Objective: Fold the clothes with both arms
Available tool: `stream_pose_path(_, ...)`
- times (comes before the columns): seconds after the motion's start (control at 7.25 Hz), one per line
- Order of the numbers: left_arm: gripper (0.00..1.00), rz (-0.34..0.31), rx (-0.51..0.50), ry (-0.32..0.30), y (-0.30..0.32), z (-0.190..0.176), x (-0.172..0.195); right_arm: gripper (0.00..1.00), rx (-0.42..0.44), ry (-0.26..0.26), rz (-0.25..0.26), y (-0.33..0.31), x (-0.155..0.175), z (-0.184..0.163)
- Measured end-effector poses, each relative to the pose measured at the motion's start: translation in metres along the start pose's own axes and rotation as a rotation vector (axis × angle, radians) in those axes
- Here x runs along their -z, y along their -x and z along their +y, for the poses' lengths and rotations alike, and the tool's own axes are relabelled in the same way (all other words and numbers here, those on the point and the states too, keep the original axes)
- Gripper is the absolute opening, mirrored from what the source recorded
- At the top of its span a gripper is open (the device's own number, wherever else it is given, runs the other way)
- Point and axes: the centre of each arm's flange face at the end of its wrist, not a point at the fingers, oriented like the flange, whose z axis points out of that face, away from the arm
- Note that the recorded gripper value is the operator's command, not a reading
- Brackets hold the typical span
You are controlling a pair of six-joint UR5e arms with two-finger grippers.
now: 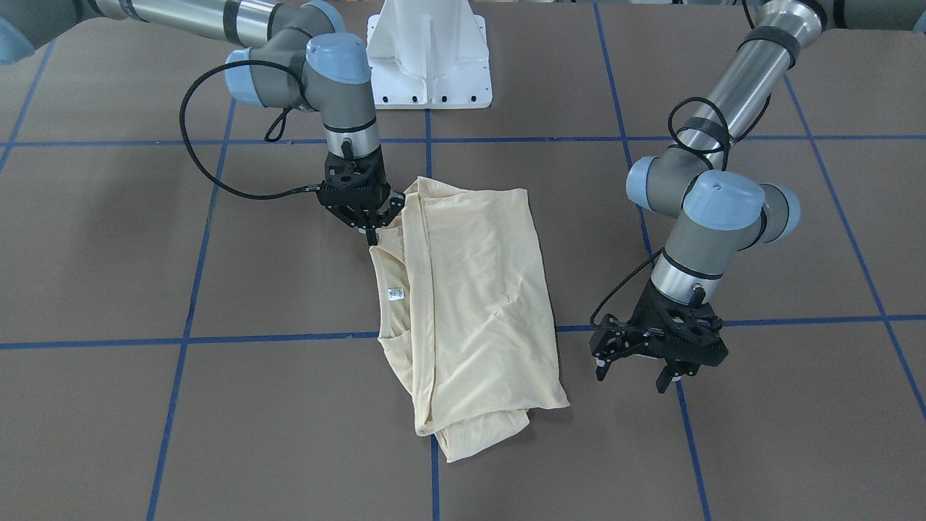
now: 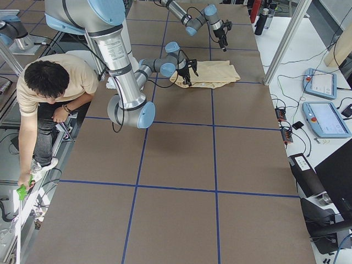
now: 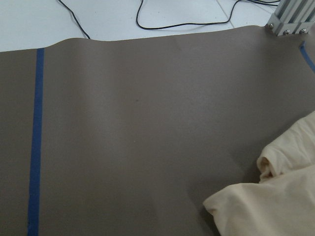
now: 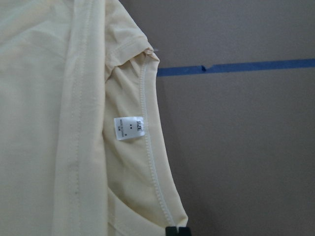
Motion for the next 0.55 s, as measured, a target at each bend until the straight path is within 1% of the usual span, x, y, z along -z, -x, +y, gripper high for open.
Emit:
stream_pose_path(0.14, 1.0, 0.0, 0.001, 0.0, 0.0, 0.0, 0.0, 0.0, 0.015, 0.006, -0.015, -0.009, 0.012, 0.016)
stream_pose_path(0.28, 1.0, 0.001, 0.002, 0.0, 0.0, 0.0, 0.0, 0.0, 0.028, 0.007, -0.02, -0.013, 0.017, 0.029)
stream_pose_path(0.55, 1.0, 0.002, 0.004, -0.001, -0.001, 0.0, 0.001, 0.0, 0.038, 0.01, -0.022, -0.014, 0.019, 0.036)
